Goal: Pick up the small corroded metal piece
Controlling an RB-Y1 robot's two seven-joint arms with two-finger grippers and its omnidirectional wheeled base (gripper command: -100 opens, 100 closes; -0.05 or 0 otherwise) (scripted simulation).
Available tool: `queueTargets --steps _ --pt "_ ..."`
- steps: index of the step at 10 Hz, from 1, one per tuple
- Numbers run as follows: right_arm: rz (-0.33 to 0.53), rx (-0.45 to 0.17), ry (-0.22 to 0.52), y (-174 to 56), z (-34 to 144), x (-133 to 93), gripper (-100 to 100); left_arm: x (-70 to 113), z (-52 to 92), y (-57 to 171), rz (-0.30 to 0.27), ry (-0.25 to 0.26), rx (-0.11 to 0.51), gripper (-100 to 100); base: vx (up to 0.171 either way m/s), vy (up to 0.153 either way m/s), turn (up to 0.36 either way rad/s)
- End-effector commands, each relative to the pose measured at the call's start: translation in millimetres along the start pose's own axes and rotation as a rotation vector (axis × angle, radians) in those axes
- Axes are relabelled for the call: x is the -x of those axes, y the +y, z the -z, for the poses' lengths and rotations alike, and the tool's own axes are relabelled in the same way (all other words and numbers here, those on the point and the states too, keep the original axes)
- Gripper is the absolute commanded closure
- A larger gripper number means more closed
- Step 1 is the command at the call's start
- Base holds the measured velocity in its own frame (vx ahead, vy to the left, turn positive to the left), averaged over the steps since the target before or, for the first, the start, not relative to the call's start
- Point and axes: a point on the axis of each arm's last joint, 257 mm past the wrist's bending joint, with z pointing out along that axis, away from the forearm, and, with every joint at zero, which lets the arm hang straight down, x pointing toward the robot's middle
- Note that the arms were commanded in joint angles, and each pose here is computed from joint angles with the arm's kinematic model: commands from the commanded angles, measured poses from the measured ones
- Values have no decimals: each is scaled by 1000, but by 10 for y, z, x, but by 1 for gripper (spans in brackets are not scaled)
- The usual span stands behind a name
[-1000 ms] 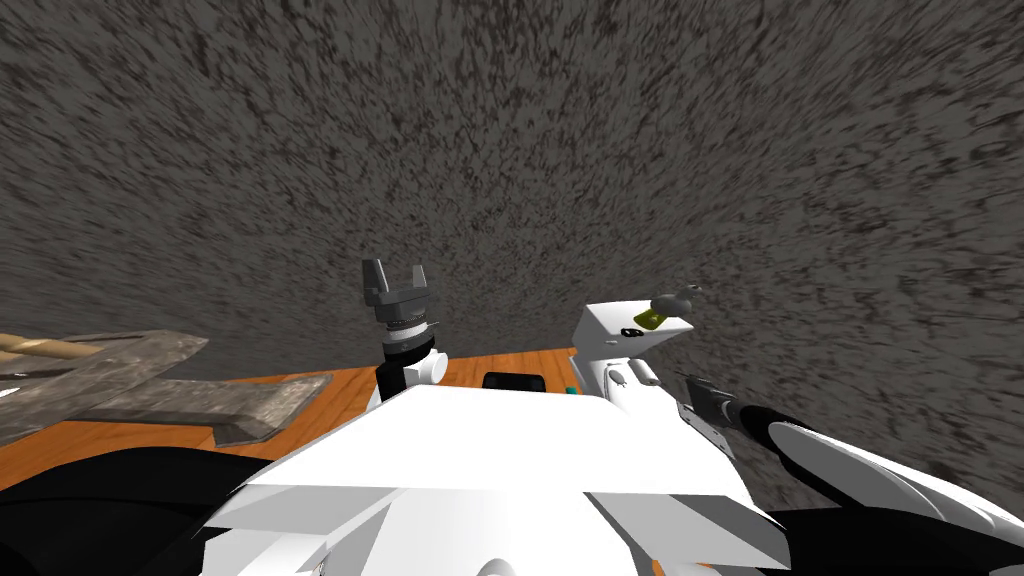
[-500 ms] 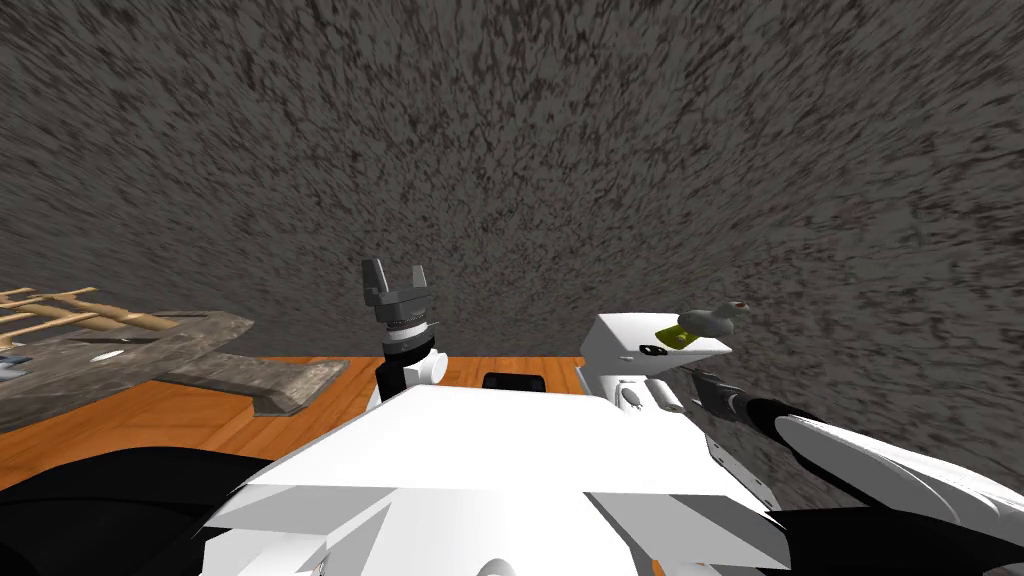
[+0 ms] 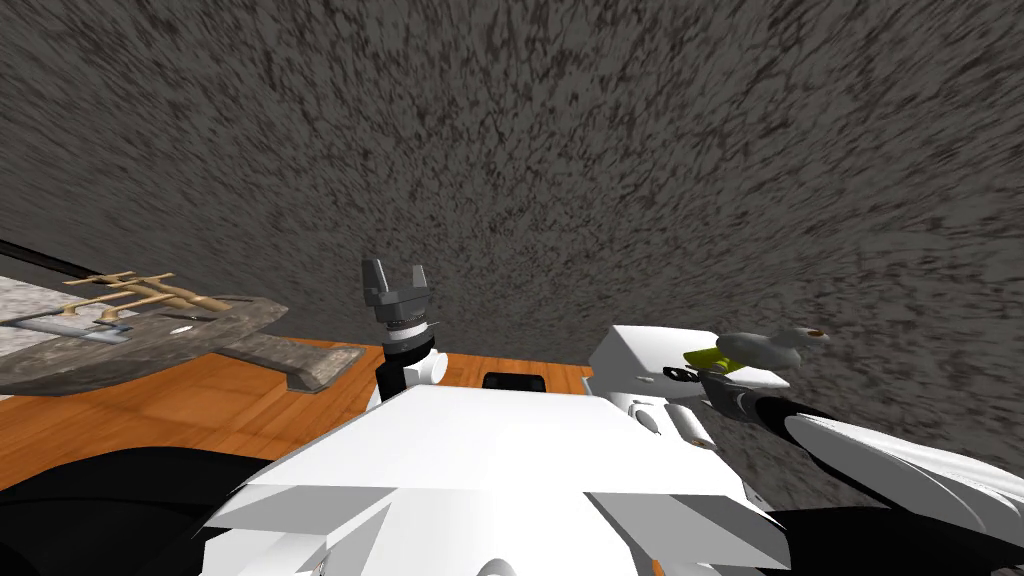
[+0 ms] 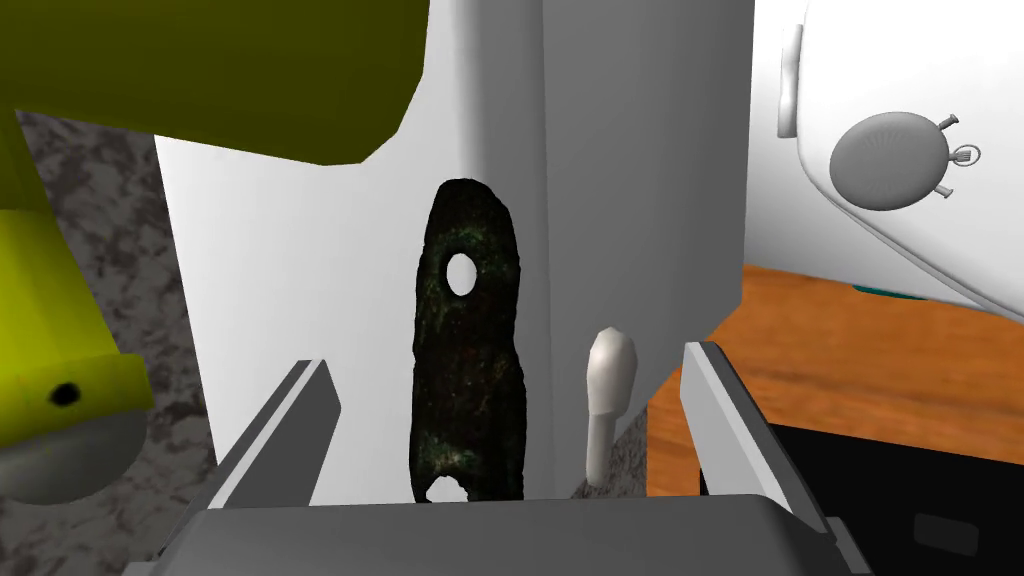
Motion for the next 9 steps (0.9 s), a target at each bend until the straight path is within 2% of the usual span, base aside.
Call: queueTargets --steps 1,2,3,4,7,8,9 --pt "38 44 4 199 7 -19 -100 0 0 0 0 0 0 0 117 -40 290" --pt "24 24 3 106 11 -14 -100 0 0 0 0 0 0 0 53 -26 56" --pt "26 27 3 117 12 -15 0 0 0 0 0 0 0 0 10 -5 -6" --pt "-1 35 19 198 -7 -87 -100 0 0 0 0 0 0 0 -38 -14 200" --pt "-54 54 51 375 -43 -218 -100 0 -1 0 0 0 0 0 -100 -9 263" --pt "-54 54 51 375 -43 -218 -100 0 0 0 0 0 0 0 -63 -10 28" --pt "-80 63 66 467 -60 -276 -100 0 0 0 0 0 0 0 -73 -3 201"
